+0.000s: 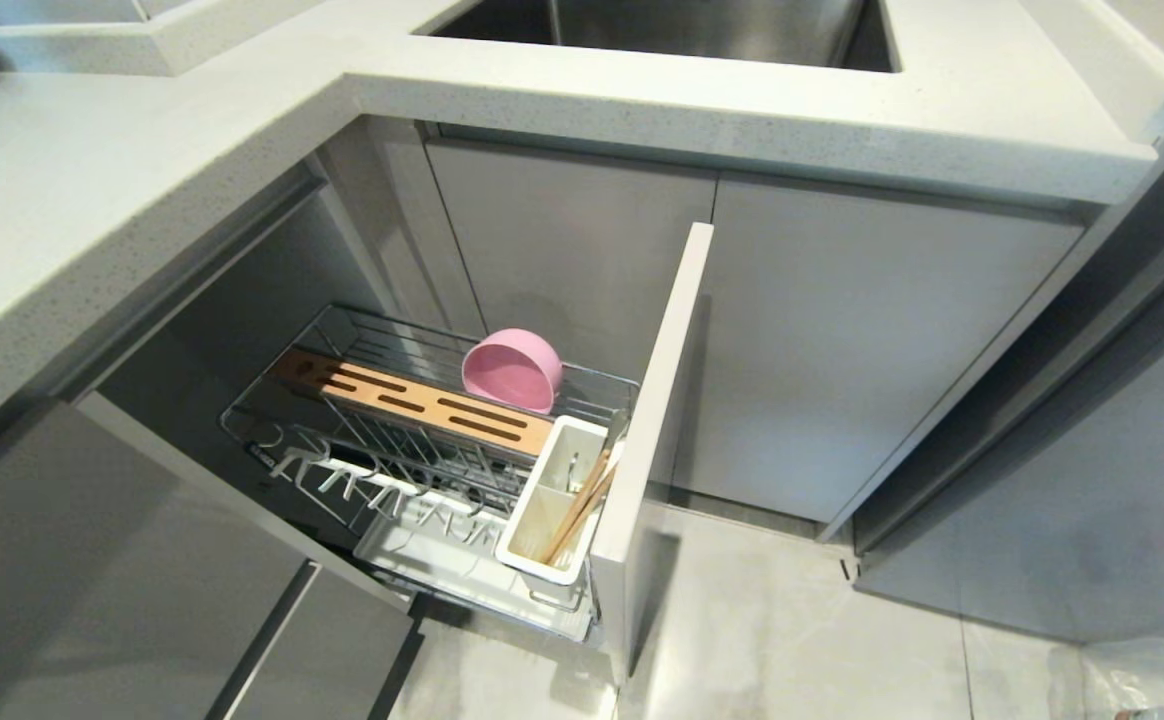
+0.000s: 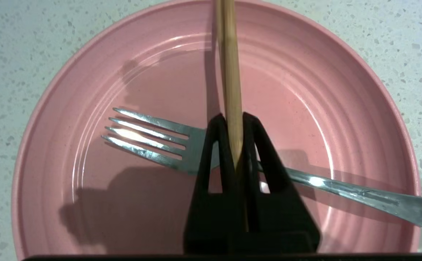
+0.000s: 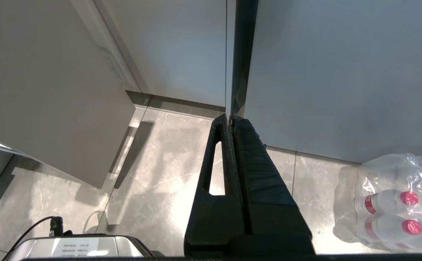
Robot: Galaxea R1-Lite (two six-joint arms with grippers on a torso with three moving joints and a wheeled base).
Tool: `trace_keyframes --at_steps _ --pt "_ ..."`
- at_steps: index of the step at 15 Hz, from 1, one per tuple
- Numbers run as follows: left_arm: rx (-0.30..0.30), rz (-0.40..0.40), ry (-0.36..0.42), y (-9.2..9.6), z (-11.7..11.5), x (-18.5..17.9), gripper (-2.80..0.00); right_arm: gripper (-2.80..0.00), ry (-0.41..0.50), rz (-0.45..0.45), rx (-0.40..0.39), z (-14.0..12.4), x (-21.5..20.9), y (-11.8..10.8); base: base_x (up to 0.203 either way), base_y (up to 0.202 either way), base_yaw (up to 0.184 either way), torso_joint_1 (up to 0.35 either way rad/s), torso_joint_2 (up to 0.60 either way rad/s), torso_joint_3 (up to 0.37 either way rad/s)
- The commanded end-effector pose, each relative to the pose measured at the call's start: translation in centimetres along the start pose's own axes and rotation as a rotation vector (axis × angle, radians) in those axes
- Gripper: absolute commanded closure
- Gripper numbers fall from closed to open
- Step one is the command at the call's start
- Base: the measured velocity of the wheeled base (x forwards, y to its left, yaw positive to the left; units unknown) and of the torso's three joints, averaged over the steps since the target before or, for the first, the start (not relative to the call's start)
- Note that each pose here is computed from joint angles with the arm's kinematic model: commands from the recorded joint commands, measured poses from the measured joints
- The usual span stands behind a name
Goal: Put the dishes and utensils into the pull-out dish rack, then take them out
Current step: Pick up the chopsticks and place it in the cupboard
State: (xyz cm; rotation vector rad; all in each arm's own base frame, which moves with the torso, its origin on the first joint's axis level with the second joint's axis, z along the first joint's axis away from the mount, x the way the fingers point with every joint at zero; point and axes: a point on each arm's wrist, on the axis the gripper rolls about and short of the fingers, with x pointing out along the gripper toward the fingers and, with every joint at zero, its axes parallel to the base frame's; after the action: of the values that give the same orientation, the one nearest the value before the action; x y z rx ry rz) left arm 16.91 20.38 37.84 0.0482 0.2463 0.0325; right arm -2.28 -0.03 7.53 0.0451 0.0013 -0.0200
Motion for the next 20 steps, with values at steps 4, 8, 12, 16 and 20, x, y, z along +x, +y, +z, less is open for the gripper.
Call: trace_keyframes --at_steps 4,8,12,16,20 --pt "-0.006 0.001 0.005 0.1 -0.2 -0.1 0.0 0.0 0.001 0.0 -0.001 0.0 0.0 0.0 0.0 0.0 0.0 0.0 0.0 0.0" --pt "0.006 0.008 -0.008 -0.2 0.2 -0.5 0.0 0.0 0.001 0.0 0.001 0.0 0.0 0.0 0.0 0.0 0.0 0.0 0.0 0.0" --pt "0.044 0.047 -0.065 -2.0 2.1 -2.9 0.0 0.0 0.001 0.0 0.001 0.0 0.0 0.0 0.0 0.0 0.0 0.0 0.0 0.0" --pt "0.162 0.135 -0.182 -5.8 4.9 -7.0 0.0 0.0 0.001 0.0 0.001 0.0 0.0 0.0 0.0 0.0 0.0 0.0 0.0 0.0" --pt "0.325 0.327 -0.334 -9.2 7.5 -10.4 0.0 0.0 0.001 0.0 0.0 0.0 0.0 0.0 0.0 0.0 0.0 0.0 0.0 0.0"
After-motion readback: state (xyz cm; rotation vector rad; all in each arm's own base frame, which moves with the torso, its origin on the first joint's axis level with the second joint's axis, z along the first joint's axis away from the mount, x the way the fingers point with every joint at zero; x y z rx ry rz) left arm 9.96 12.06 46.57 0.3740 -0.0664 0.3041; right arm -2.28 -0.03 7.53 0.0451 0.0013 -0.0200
